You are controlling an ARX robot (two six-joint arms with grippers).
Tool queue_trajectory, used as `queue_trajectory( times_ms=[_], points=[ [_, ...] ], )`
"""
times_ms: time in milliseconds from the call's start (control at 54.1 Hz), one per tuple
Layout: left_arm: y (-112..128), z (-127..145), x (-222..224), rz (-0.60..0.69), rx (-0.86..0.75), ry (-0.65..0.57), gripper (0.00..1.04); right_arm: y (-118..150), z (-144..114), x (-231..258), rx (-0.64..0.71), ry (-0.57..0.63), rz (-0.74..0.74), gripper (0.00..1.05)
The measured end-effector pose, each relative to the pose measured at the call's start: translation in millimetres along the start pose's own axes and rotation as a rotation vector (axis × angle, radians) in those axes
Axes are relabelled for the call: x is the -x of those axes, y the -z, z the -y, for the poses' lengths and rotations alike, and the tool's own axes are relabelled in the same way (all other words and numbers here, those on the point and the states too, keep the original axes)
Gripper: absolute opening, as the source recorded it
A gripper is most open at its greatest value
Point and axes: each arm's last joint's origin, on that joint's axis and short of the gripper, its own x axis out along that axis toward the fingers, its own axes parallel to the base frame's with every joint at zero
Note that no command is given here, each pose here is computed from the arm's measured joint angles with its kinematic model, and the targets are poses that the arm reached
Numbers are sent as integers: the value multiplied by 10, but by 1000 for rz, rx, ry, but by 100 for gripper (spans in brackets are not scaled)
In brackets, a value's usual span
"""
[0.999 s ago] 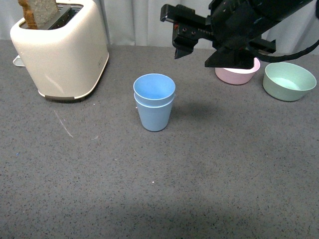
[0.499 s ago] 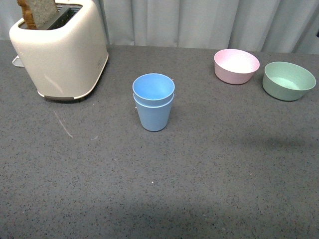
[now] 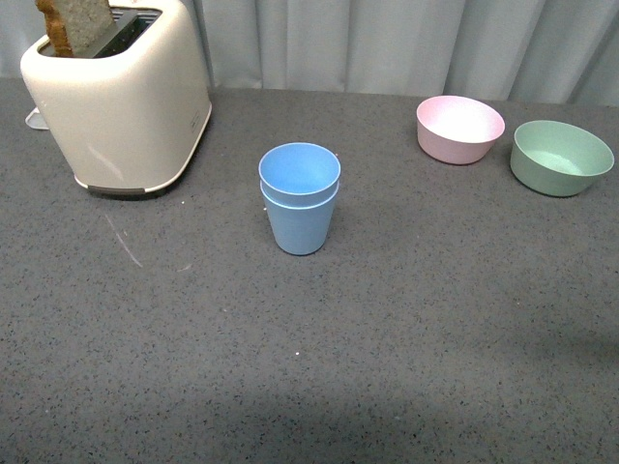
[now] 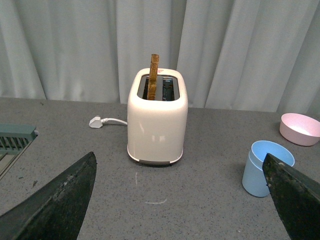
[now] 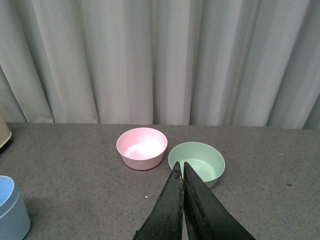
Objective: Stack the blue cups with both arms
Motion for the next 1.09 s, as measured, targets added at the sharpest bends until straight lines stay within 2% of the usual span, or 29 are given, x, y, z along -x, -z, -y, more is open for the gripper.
queue_trajectory(
  times_ms=[277,1091],
  points=[
    [0,0,0,0,0,0,98,-3,161,281,-1,7,0,1],
    [0,0,0,0,0,0,98,-46,161,675,-2,1,18,1]
  ],
)
